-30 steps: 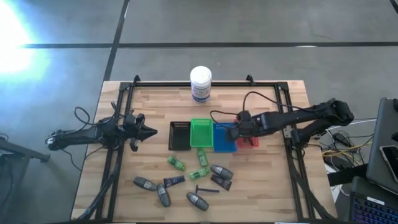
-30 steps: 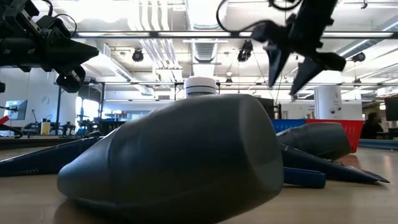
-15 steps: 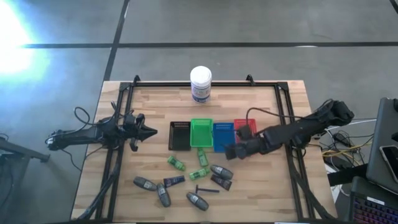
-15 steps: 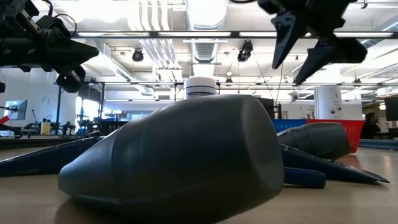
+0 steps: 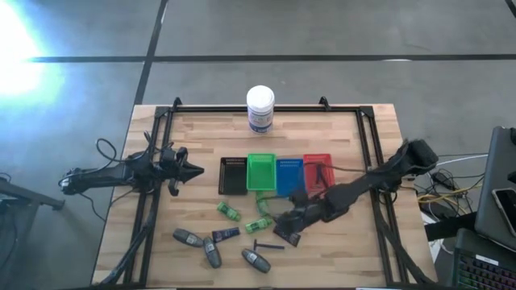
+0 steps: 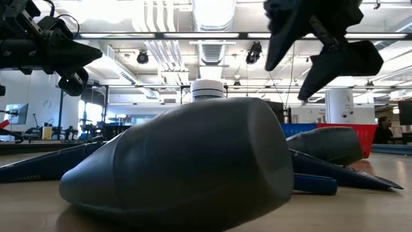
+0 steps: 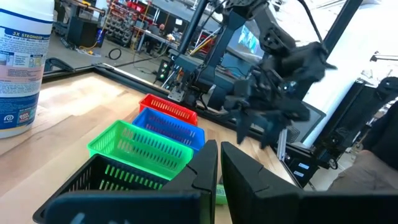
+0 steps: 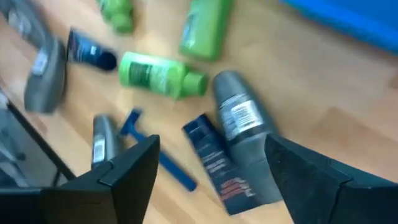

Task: Pick & Place Travel size toiletries
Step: Put the blue razor into the red basket

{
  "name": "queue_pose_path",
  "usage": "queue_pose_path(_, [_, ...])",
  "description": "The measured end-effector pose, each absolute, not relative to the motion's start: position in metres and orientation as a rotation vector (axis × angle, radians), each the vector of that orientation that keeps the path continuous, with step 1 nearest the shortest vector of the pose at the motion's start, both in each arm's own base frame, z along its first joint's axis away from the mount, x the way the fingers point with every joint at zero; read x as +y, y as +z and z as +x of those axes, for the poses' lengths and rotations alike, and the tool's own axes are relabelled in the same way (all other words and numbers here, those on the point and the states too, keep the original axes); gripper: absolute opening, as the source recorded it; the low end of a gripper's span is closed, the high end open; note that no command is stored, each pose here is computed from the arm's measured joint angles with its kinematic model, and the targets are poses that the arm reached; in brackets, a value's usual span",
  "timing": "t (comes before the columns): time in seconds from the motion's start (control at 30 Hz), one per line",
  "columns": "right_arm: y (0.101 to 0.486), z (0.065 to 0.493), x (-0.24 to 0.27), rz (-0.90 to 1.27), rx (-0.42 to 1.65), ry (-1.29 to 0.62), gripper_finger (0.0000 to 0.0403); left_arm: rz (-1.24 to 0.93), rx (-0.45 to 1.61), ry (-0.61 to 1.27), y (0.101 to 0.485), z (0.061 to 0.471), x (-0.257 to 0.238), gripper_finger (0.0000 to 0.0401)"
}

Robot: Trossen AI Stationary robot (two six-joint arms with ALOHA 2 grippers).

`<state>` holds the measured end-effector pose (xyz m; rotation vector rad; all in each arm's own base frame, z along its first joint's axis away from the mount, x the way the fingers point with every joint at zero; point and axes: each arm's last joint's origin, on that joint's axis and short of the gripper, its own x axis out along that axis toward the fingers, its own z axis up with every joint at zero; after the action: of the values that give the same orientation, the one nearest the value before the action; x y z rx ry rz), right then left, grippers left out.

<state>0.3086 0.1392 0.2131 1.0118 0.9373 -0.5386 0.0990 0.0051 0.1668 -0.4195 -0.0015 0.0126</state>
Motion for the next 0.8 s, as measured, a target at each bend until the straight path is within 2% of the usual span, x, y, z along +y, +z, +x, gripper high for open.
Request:
queue_pose_path(0.17, [0.219,0.322,0.157,0.939,1.083,-0.405,0.031,-0.42,-0.001,0.013,0.167,0.099,0.005,0.0026])
queue_pose_path(0.33, [0.242,0.312,0.155,0.837,1.197,-0.463,0.0324,-0.42,-0.001,0.013,0.167,0.099,0.005,0.0026])
queue_pose_path(0.5, [0.251,0.31,0.156,0.881,1.253,-0.436,0.0336,-0.419,-0.001,0.013,0.167,0.099,0.005,0.0026])
queue_pose_path(0.7, [0.236,0.317,0.172,0.823,1.276,-0.4,0.0344,-0.42,-0.001,0.013,0.167,0.099,0.005,0.0026])
queue_pose_path(0.8, [0.227,0.326,0.185,0.695,1.261,-0.27,0.0344,-0.42,-0.001,0.013,0.167,0.099,0.005,0.0026])
